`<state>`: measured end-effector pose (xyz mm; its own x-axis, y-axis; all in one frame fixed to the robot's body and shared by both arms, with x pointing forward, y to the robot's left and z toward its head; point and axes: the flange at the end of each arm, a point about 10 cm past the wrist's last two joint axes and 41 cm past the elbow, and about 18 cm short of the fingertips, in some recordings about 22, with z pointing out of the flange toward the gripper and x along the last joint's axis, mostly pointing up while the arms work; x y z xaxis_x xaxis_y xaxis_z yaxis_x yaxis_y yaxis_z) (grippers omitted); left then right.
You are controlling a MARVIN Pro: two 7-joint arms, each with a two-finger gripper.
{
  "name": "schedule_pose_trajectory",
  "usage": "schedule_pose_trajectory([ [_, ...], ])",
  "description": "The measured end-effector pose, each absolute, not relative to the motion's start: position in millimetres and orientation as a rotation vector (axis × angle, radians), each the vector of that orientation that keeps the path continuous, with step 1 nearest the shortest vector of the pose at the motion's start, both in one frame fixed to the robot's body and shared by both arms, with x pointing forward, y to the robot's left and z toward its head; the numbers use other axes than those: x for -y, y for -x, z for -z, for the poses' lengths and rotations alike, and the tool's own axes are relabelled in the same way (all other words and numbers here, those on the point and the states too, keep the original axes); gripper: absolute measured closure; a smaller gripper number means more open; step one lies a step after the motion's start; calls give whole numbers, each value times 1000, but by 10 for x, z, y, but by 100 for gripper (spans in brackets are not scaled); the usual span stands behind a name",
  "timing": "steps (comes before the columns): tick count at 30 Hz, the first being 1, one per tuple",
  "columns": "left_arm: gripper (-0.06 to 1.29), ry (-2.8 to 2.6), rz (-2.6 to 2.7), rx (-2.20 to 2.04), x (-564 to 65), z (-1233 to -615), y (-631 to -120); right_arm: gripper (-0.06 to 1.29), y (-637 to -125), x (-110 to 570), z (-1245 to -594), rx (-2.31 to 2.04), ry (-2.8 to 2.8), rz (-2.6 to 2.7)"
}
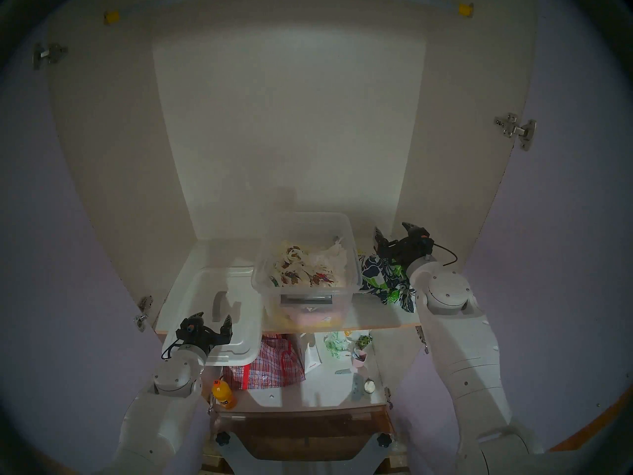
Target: Take clothing out of the storage bin and put the lid back on the bin
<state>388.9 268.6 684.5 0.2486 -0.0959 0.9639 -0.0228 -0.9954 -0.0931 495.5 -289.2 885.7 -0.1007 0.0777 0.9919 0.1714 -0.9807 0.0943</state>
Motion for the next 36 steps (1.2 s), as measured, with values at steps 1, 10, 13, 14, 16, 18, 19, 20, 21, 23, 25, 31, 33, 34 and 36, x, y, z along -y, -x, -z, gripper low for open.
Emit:
schedule_pose_trajectory([
  [1, 0, 2440, 1882, -128, -2700, -6826, -3894, -2, -4960, 2892, -8866, 286, 2062, 2268],
  [10, 0, 2442, 1879, -90, -2842, -7058, -4340, -2, -4974, 2897, -8894, 283, 2058, 2276],
  [13, 0, 2492, 1775, -55, -2919, -6930, -4438, -2, -4975, 2900, -8899, 281, 2057, 2277],
  [14, 0, 2497, 1764, -52, -2926, -6914, -4442, -2, -4976, 2900, -8899, 281, 2057, 2277],
  [16, 0, 2531, 1695, -45, -2978, -6801, -4484, -2, -4977, 2899, -8903, 280, 2056, 2278],
  [18, 0, 2557, 1646, -51, -3006, -6726, -4513, -2, -4978, 2900, -8904, 280, 2056, 2278],
  [19, 0, 2570, 1624, -51, -3018, -6684, -4534, -2, -4978, 2900, -8904, 280, 2056, 2278],
  [20, 0, 2579, 1607, -53, -3029, -6654, -4551, -2, -4978, 2900, -8905, 280, 2056, 2278],
  [21, 0, 2579, 1607, -55, -3040, -6639, -4579, -2, -4979, 2900, -8905, 280, 2056, 2279],
  [23, 0, 2533, 1682, -82, -3042, -6687, -4656, -2, -4979, 2901, -8906, 280, 2056, 2279],
  [25, 0, 2498, 1737, -120, -3023, -6755, -4709, -2, -4980, 2900, -8907, 280, 2055, 2279],
  [31, 0, 2483, 1785, -181, -3021, -6749, -4827, -2, -4981, 2901, -8909, 279, 2055, 2280],
  [33, 0, 2524, 1743, -192, -3015, -6698, -4845, -2, -4981, 2901, -8910, 278, 2055, 2280],
  [34, 0, 2556, 1702, -191, -3030, -6648, -4854, -2, -4982, 2901, -8911, 278, 2055, 2280],
  [36, 0, 2600, 1657, -194, -3054, -6585, -4869, -2, -4982, 2901, -8911, 278, 2055, 2280],
])
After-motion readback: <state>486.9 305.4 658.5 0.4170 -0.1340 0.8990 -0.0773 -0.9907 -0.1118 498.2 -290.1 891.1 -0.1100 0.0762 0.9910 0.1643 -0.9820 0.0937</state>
